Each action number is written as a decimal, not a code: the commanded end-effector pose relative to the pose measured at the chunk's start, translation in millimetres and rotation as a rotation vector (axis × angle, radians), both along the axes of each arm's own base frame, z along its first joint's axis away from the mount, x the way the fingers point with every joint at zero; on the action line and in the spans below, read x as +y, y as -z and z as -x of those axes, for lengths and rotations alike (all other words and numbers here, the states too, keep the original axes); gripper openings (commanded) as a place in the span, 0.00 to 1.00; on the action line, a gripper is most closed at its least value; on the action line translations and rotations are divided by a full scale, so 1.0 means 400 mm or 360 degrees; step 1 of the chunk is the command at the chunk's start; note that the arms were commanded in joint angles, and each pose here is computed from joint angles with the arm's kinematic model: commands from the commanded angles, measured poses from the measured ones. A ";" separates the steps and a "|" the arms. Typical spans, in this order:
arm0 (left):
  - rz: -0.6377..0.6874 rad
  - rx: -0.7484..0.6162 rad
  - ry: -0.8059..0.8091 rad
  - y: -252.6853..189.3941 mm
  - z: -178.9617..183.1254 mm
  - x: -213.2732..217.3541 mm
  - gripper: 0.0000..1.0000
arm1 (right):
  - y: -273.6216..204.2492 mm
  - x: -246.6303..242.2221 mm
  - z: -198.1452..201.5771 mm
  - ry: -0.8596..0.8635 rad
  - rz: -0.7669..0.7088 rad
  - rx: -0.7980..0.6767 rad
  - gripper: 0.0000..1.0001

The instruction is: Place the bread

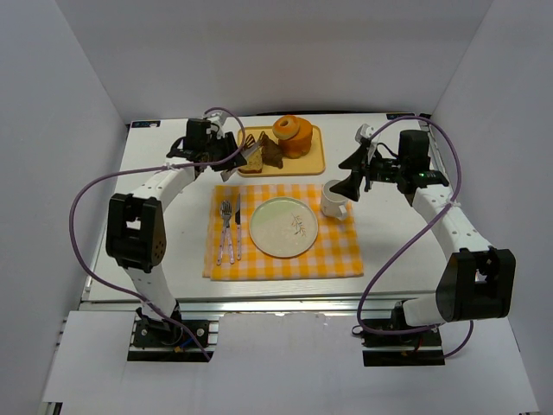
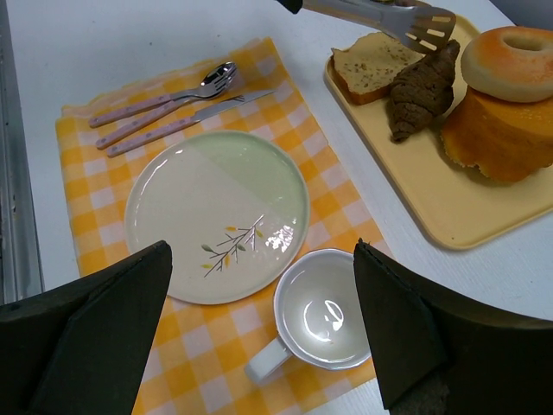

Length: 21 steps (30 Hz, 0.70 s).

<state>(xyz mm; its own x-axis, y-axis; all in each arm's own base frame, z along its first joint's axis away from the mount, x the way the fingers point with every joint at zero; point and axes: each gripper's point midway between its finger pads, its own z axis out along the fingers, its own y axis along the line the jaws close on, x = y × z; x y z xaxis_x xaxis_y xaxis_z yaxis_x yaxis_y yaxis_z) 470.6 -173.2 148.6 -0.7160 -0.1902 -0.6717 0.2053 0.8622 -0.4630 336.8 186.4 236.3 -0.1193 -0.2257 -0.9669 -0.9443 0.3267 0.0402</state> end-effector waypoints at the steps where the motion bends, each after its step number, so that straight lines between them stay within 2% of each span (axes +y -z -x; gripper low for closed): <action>1: 0.0041 -0.0066 0.0044 -0.050 -0.015 -0.037 0.54 | -0.039 0.002 0.007 -0.0025 -0.0043 -0.0074 0.89; 11: -0.0009 -0.0032 0.0050 -0.019 -0.019 -0.048 0.54 | -0.043 0.002 0.010 -0.0025 -0.0049 -0.0075 0.89; 21: 0.0031 -0.0019 0.0101 -0.022 -0.022 -0.075 0.54 | -0.040 0.002 0.009 -0.0026 -0.0052 -0.0070 0.90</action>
